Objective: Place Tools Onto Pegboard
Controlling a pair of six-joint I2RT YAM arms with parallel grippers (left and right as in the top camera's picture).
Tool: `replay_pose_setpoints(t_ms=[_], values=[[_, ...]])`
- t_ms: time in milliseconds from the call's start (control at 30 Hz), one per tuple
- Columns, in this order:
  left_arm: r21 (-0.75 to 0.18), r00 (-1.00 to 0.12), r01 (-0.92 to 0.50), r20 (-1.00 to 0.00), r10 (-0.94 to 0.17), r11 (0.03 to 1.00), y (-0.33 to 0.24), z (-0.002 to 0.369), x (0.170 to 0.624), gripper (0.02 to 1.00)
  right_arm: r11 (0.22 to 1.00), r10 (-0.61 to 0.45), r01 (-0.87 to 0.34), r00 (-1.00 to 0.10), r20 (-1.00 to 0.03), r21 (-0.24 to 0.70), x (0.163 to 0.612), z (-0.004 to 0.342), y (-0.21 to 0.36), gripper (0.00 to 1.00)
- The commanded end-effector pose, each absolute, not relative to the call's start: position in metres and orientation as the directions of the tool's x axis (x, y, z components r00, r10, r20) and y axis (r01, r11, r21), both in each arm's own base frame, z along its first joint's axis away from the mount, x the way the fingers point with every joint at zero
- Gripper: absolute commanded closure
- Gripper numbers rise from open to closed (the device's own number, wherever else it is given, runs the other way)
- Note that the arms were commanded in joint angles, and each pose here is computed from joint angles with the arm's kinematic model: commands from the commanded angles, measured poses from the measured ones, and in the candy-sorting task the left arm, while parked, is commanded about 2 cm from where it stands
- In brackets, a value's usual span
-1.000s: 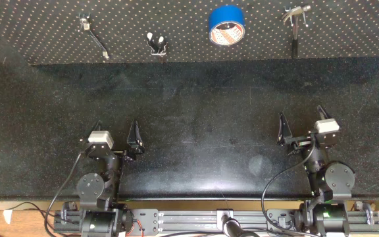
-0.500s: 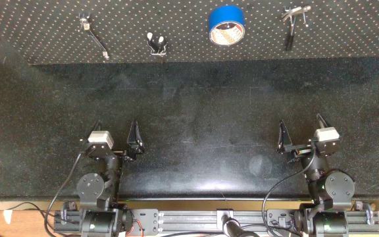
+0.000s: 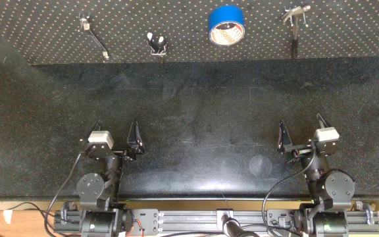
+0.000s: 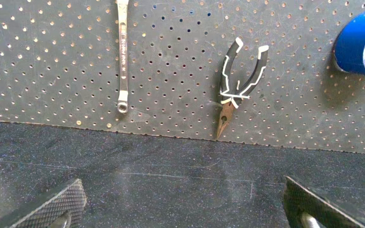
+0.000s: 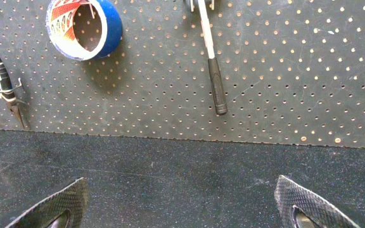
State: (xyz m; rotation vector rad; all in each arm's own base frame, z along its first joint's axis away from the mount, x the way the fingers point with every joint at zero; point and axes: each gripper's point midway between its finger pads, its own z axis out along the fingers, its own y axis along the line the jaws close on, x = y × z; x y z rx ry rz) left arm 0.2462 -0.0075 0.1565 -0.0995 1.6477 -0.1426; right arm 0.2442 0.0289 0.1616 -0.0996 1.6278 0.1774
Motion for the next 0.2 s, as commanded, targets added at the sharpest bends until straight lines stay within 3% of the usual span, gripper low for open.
replay_pose_setpoints(t_ms=[33, 200], values=[[-0.141, -0.085, 0.035, -0.987, -0.138, 0.989, -0.0101, 0.1554, 0.2458, 0.025, 0.984, 0.054, -0.169, -0.062, -0.997, 0.064, 0.2438, 0.1617, 0.0285, 0.036], [-0.141, -0.086, 0.035, -0.987, -0.138, 0.989, -0.0101, 0.1553, 0.2457, 0.023, 0.984, 0.054, -0.169, -0.062, -0.997, 0.064, 0.2438, 0.1617, 0.0285, 0.036]])
